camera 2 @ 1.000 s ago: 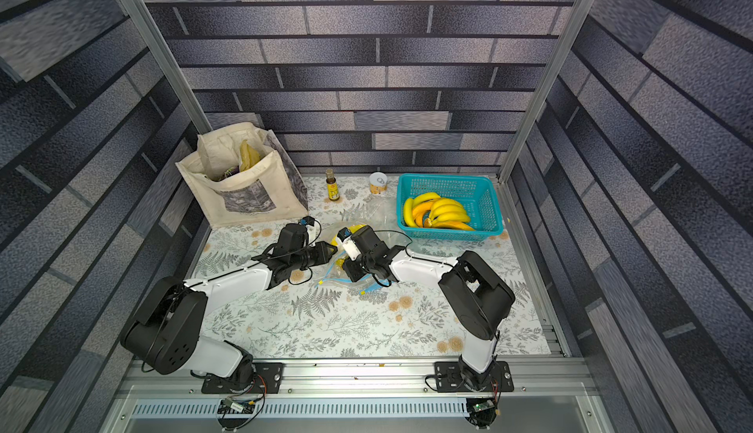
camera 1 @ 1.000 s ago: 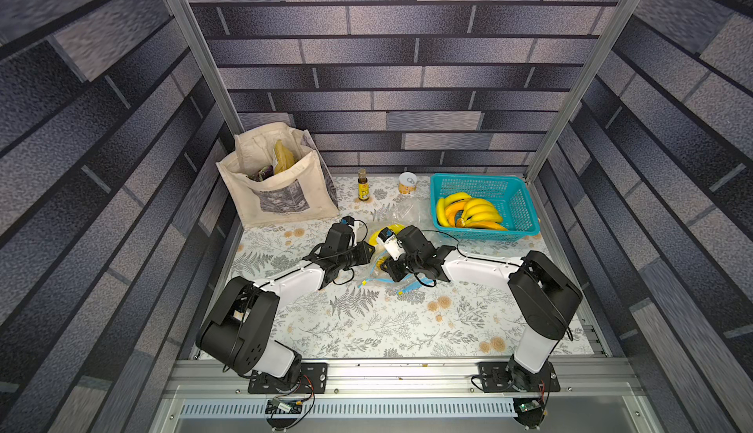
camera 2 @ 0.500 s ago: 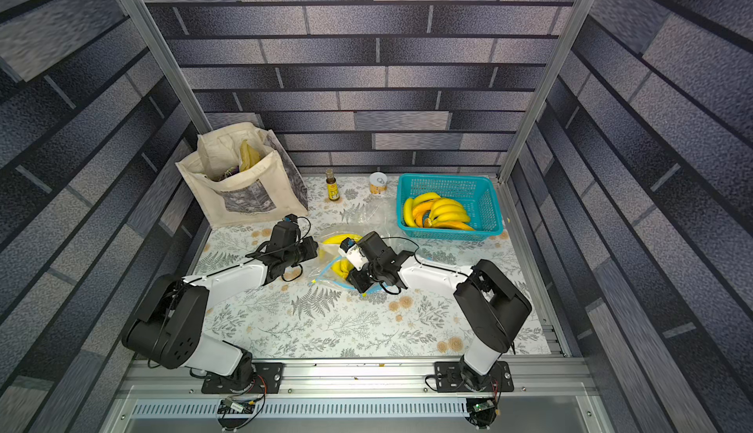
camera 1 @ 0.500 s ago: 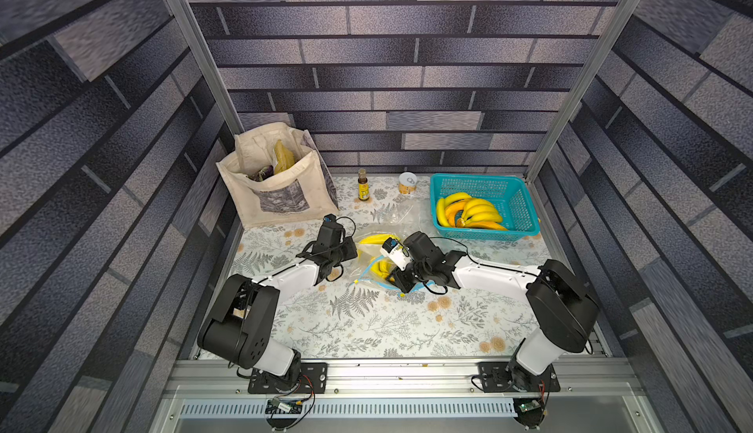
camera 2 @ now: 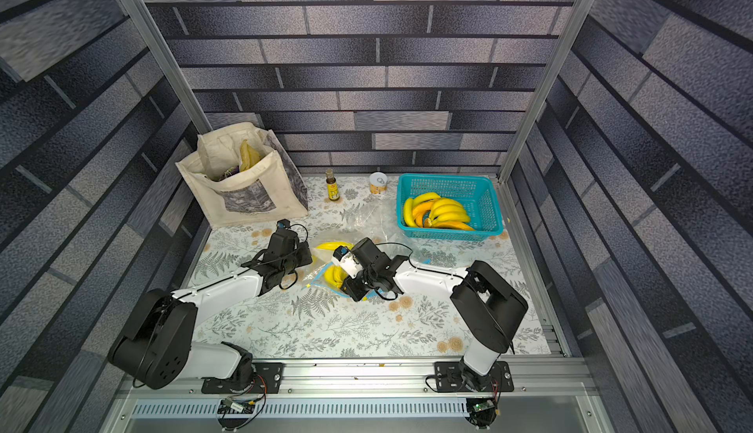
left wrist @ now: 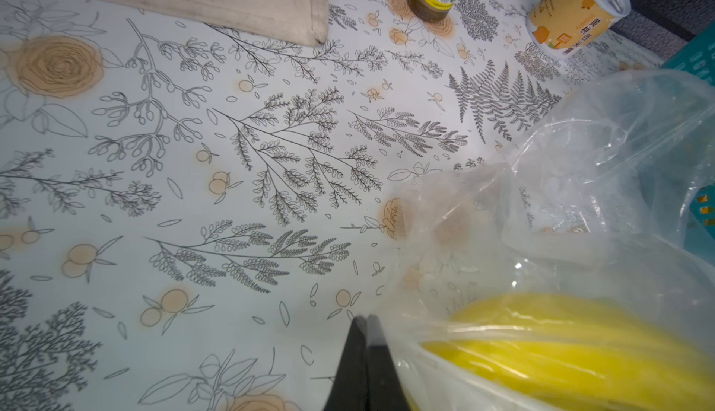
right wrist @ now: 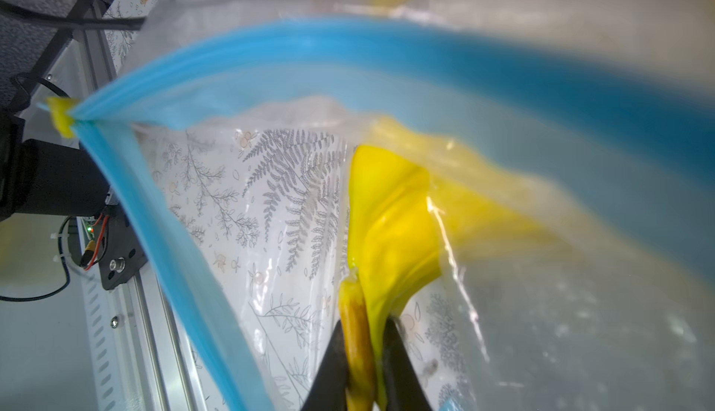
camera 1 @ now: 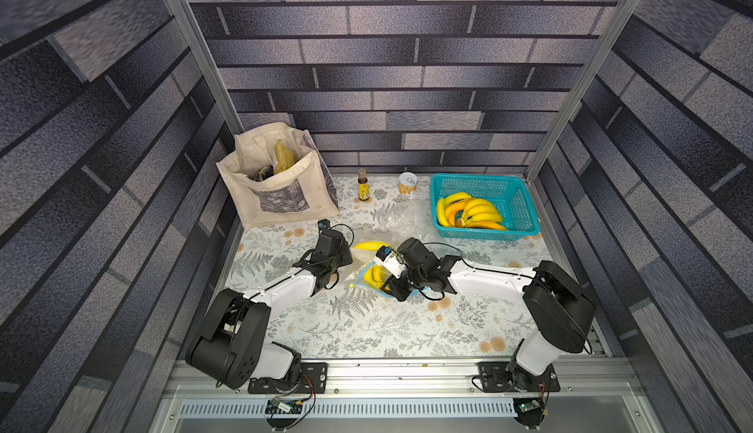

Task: Open the zip-top bag and take out the banana
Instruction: Pick up the banana from the zipper food storage bag.

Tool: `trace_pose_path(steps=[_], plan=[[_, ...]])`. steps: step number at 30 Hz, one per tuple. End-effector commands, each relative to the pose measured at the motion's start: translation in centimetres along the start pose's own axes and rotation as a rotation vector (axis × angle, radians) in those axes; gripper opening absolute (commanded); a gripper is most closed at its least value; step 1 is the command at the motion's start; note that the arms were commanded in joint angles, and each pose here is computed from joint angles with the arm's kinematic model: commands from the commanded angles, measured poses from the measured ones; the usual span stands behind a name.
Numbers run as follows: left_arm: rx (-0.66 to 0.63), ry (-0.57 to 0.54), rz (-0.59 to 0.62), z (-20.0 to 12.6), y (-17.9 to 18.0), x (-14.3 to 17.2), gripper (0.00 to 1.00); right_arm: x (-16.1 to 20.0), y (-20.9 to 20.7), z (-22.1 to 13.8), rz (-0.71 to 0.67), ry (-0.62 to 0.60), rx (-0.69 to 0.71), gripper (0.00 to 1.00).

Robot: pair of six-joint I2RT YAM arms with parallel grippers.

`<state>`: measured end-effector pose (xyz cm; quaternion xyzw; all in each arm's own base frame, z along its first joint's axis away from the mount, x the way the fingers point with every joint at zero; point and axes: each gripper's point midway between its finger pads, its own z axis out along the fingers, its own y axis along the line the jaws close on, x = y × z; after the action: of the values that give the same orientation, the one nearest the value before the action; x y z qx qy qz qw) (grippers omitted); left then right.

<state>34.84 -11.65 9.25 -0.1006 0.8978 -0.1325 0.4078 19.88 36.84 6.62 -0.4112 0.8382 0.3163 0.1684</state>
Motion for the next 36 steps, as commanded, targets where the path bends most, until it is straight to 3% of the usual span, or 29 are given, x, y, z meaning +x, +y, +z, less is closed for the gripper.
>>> trace_pose_path(steps=[1, 5, 11, 15, 19, 28, 33, 36], plan=[[-0.095, -0.116, 0.028, -2.1, 1.8, -2.0, 0.04, 3.3, 0.7, 1.4, 0.085, 0.124, -0.04, 0.14], [-0.125, -0.135, 0.041, -3.4, 2.7, -1.3, 0.05, 2.8, 2.3, -0.1, 0.067, 0.095, -0.106, 0.15], [-0.161, -0.114, 0.036, -3.0, 3.9, 0.2, 0.06, 1.0, 6.9, -3.1, 0.041, 0.011, -0.323, 0.11], [-0.195, -0.104, 0.038, -2.4, 4.2, 0.2, 0.07, 1.3, 9.5, -4.8, 0.052, 0.046, -0.463, 0.11], [-0.215, -0.105, 0.047, -2.1, 4.3, -0.1, 0.06, 2.2, 9.7, -5.9, 0.036, 0.028, -0.457, 0.06], [-0.261, -0.112, 0.057, -2.0, 5.3, 0.5, 0.06, -1.7, 12.2, -10.5, 0.016, -0.199, -0.547, 0.02], [-0.242, -0.143, 0.087, -2.3, 4.6, 0.6, 0.06, -4.6, 11.7, -13.4, -0.006, -0.378, -0.43, 0.0], [-0.212, -0.166, 0.091, -2.5, 4.1, 0.8, 0.06, -6.6, 8.7, -15.0, 0.056, -0.542, -0.236, 0.0]])
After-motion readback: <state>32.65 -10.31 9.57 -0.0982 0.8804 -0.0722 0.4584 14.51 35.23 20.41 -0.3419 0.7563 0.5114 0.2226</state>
